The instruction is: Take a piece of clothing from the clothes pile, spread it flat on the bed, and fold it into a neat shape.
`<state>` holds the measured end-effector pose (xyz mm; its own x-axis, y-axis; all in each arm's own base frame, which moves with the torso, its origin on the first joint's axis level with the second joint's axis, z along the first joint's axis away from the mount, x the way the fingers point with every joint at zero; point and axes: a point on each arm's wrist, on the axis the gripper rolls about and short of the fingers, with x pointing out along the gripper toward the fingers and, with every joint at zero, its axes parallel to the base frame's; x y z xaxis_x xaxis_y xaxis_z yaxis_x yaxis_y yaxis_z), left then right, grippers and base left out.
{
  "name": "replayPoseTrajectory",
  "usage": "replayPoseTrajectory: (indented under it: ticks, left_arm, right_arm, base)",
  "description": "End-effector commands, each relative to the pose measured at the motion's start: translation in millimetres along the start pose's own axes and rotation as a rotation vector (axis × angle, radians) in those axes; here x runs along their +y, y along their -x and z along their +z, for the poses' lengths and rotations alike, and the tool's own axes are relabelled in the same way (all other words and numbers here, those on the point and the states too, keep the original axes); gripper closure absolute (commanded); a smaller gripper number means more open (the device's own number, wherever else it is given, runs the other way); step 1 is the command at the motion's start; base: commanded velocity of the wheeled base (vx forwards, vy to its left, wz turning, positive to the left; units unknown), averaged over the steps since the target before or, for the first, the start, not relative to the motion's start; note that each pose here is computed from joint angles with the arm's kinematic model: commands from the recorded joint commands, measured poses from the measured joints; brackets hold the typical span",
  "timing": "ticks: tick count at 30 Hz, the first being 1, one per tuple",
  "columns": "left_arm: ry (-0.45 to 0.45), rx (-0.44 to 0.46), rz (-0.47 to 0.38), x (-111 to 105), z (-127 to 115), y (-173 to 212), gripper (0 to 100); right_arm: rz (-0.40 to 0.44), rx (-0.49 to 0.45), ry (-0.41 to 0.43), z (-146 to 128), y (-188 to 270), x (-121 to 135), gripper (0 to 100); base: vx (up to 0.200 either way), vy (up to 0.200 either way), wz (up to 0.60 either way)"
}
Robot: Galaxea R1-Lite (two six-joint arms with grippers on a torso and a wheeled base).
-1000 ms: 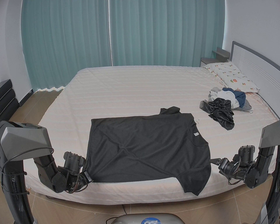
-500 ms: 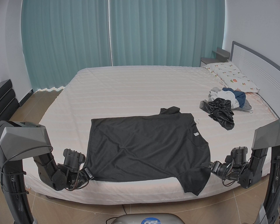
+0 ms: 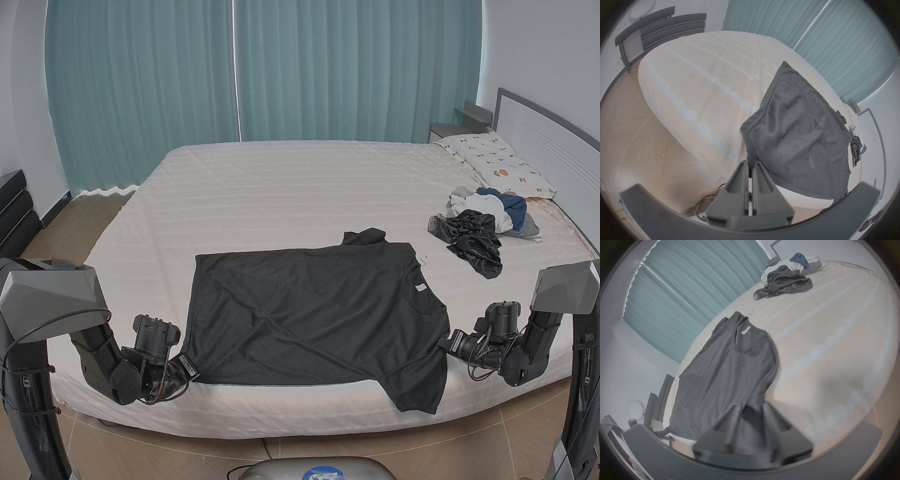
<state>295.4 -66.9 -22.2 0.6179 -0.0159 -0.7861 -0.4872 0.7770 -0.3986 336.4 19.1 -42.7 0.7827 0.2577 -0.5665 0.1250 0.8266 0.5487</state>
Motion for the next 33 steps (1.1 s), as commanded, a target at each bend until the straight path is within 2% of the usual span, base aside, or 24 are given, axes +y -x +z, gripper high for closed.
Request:
replayPoseTrajectory:
  ticks: [1, 6, 12, 13, 20, 21, 25, 28, 33]
  left_arm:
    - [0.009, -0.010, -0.010, -3, 3, -1, 100]
    - [0.029, -0.004, -0.029, -6, 5, -4, 100]
    - [0.044, 0.012, -0.053, -10, 4, -4, 100]
    - [0.044, 0.012, -0.053, -10, 4, -4, 100]
    - [0.043, 0.015, -0.053, -10, 4, -5, 100]
    - [0.046, 0.018, -0.056, -10, 4, -5, 100]
    - [0.043, 0.020, -0.057, -10, 4, -5, 100]
    - [0.044, 0.020, -0.055, -10, 4, -5, 100]
    - [0.043, 0.021, -0.056, -10, 3, -5, 100]
  right_arm:
    - [0.002, -0.051, -0.009, 15, -10, -9, 100]
    - [0.031, -0.094, -0.004, 29, -16, -11, 100]
    - [0.086, -0.078, 0.005, 32, -22, -8, 100]
    - [0.088, -0.076, 0.009, 31, -25, -8, 0]
    - [0.094, -0.101, 0.013, 32, -25, -10, 0]
    - [0.087, -0.128, 0.006, 38, -18, -14, 0]
    - [0.088, -0.118, 0.002, 40, 0, -17, 0]
    - [0.129, -0.035, 0.019, 28, 15, -22, 0]
    - [0.178, 0.043, 0.119, 10, 18, -26, 0]
  base:
    - [0.000, 0.000, 0.00]
    - [0.000, 0.000, 0.00]
    - [0.000, 0.000, 0.00]
    - [0.000, 0.000, 0.00]
    - [0.000, 0.000, 0.00]
    - [0.000, 0.000, 0.00]
    - [0.000, 0.000, 0.00]
    - [0.000, 0.000, 0.00]
    - [0.000, 0.000, 0.00]
